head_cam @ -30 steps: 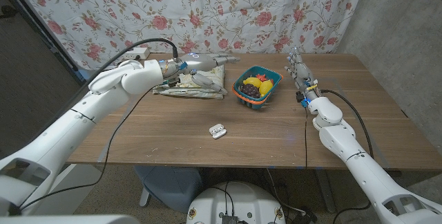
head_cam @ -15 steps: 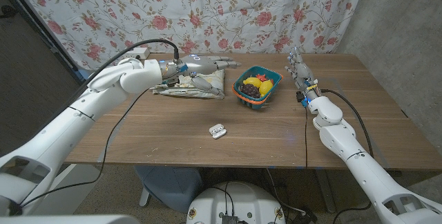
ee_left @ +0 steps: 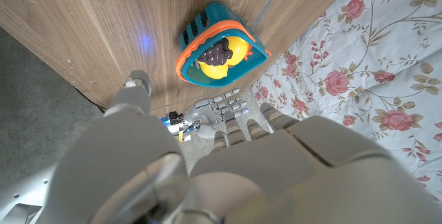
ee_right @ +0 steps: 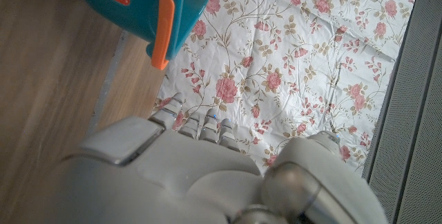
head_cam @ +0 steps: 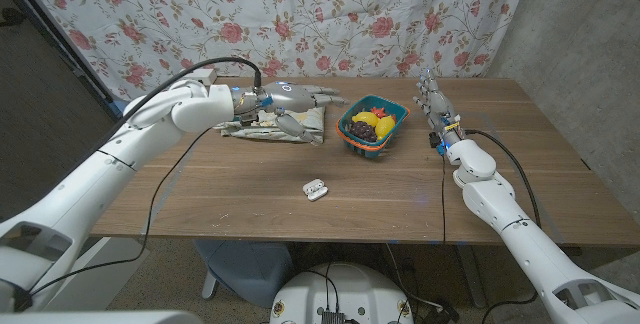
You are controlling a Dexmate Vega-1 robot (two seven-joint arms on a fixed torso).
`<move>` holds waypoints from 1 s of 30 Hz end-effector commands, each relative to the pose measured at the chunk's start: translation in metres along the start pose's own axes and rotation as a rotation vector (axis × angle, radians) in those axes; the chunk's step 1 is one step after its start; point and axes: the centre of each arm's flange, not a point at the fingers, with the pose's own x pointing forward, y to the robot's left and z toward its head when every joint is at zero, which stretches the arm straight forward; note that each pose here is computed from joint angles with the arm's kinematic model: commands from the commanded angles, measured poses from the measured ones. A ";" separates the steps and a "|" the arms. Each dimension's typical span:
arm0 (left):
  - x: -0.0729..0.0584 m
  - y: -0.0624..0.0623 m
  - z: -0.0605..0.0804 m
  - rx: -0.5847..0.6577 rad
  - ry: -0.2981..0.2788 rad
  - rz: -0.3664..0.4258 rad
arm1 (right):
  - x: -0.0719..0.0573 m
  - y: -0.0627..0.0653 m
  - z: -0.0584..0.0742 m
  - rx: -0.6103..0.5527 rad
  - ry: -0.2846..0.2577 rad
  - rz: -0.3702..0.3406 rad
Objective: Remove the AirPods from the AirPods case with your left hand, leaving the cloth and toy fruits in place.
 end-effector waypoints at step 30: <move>-0.006 0.026 0.018 0.142 -0.101 -0.130 | -0.003 0.000 -0.002 0.001 0.009 -0.015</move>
